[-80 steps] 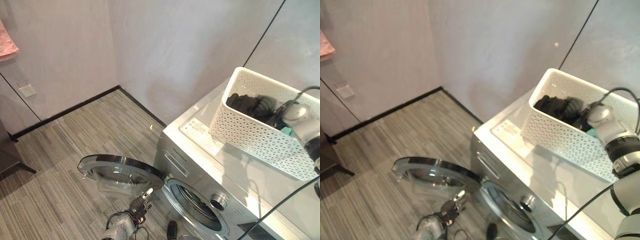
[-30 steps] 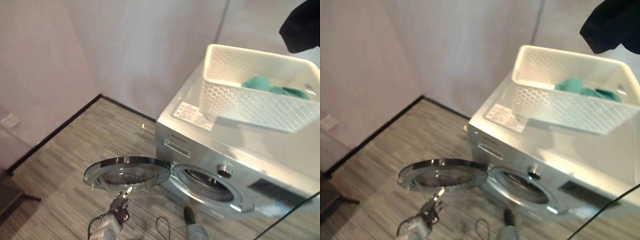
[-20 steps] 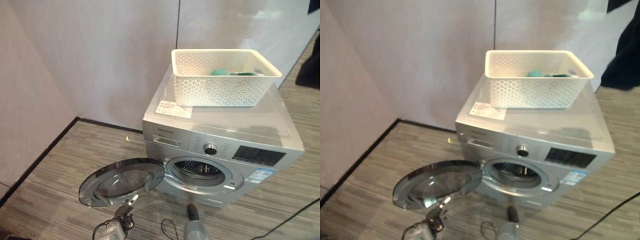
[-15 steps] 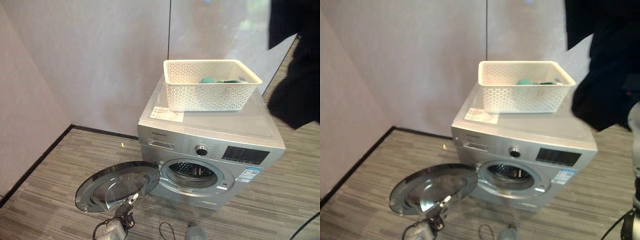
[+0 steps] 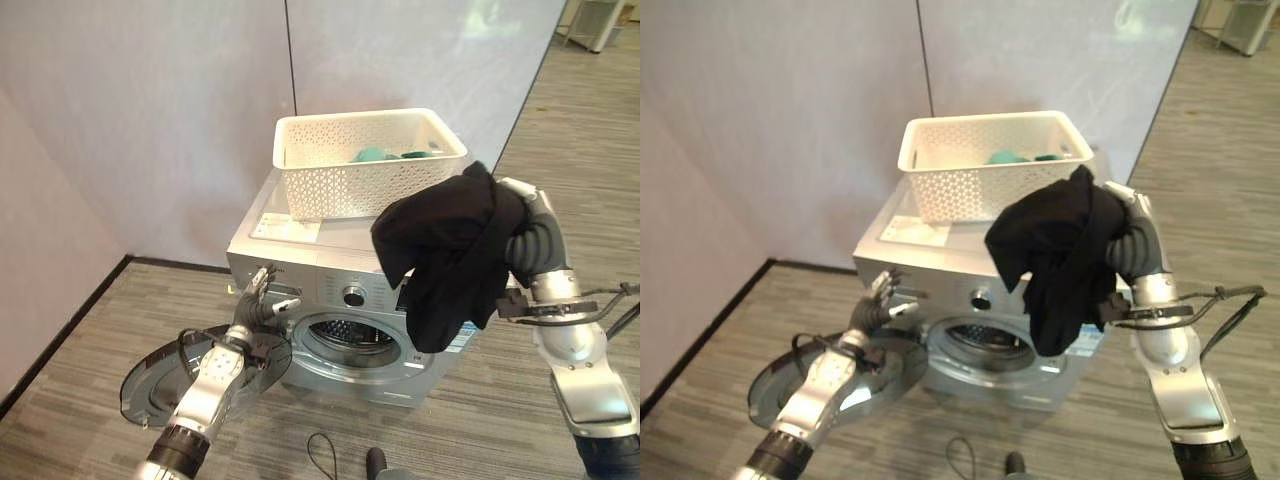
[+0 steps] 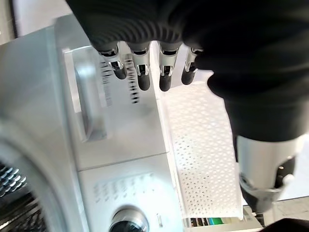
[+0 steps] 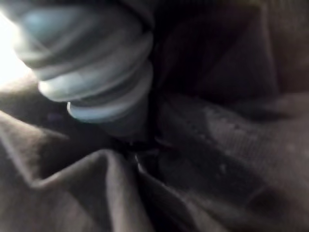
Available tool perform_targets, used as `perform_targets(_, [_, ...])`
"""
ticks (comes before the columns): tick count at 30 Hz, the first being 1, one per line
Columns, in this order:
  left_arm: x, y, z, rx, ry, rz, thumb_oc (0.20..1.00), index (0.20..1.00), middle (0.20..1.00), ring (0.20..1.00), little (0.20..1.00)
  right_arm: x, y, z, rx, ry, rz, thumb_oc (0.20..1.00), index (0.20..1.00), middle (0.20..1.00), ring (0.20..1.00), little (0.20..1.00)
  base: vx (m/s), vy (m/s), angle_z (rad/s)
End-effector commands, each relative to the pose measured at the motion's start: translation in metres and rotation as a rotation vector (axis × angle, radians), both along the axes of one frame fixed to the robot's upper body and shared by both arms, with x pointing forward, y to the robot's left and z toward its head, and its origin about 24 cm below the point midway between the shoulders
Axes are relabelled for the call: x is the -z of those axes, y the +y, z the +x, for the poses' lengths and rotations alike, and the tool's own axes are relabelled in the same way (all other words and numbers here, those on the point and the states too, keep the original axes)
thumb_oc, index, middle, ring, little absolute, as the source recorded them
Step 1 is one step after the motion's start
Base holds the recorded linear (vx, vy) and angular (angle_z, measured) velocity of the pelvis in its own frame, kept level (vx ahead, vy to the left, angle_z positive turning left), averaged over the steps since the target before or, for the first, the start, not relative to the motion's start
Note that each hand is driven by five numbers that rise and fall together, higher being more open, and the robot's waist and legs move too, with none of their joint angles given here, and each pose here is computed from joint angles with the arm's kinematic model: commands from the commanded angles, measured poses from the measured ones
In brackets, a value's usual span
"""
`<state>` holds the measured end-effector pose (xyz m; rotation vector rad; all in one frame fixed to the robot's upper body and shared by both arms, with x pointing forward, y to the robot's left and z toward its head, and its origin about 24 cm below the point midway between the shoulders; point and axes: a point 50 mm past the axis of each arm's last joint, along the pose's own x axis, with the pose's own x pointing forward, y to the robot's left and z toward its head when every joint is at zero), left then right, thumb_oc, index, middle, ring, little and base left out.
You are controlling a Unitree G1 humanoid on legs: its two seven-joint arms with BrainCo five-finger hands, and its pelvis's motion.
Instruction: Grab the laundry basket,head to the washer,open it,put in the laundry and shut it.
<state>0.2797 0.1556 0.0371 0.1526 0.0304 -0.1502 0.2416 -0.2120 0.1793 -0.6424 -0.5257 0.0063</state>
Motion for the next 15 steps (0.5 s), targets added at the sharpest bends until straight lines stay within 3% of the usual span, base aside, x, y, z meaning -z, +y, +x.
perform_targets(1, [-0.027,0.000,0.020,0.089,-0.110,0.124,1.000,1.000,1.000,1.000,1.000,-0.040,0.019,-0.006,-0.194,-0.167,0.043,0.200,0.200,0.200,0.200,0.200,0.00,-0.110,0.16])
perform_targets(8, [-0.010,-0.018,0.033,0.175,-0.003,0.255,1.000,1.000,1.000,1.000,1.000,-0.035,0.027,0.002,-0.277,-0.085,0.064,0.200,0.200,0.200,0.200,0.200,0.00,-0.049,0.06])
perform_targets(12, [0.005,-0.042,0.037,0.298,0.010,0.501,1.000,1.000,1.000,1.000,1.000,-0.038,0.036,0.003,-0.345,-0.083,0.099,0.200,0.200,0.200,0.200,0.200,-0.03,-0.028,0.13])
perform_targets(15, [0.004,-0.053,0.038,0.350,-0.004,0.536,1.000,1.000,1.000,1.000,1.000,-0.037,0.037,0.005,-0.350,-0.083,0.114,0.200,0.200,0.200,0.200,0.200,-0.01,-0.003,0.05])
